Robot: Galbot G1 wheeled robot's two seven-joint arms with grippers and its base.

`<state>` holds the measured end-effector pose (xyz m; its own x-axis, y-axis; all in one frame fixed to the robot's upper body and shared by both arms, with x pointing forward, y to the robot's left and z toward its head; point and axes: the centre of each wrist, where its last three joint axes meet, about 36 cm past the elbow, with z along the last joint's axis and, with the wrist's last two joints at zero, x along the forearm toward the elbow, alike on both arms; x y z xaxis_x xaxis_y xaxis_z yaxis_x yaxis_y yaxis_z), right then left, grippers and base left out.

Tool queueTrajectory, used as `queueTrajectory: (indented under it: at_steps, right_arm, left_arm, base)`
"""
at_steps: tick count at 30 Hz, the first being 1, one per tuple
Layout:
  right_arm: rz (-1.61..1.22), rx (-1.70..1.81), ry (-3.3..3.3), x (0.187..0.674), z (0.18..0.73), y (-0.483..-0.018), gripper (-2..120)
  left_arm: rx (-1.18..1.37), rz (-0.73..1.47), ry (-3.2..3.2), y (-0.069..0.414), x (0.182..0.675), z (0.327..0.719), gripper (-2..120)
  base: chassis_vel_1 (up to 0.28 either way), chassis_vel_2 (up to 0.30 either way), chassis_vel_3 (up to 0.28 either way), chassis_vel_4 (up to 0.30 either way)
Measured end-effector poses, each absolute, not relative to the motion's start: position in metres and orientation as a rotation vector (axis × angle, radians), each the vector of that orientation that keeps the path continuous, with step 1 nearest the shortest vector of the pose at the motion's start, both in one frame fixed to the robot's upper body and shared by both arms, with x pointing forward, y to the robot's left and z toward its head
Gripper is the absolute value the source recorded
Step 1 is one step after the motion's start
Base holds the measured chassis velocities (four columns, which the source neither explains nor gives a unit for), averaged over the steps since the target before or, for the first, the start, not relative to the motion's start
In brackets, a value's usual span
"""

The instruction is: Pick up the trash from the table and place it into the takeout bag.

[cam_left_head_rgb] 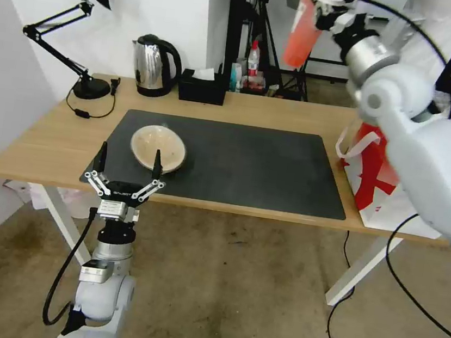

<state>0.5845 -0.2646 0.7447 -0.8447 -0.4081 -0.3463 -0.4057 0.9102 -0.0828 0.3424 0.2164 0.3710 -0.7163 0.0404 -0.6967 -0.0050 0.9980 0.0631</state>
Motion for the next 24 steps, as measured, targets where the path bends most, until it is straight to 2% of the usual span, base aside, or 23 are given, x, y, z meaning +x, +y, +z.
queueTrajectory:
  at_steps: [24]
  right_arm:
    - [-0.157,-0.354,2.741,0.534,0.795,-0.378,2]
  left_arm:
    - [0.062,0.057,2.374,0.204,0.349,0.368,100]
  base:
    - [0.0,0.0,0.0,0.0]
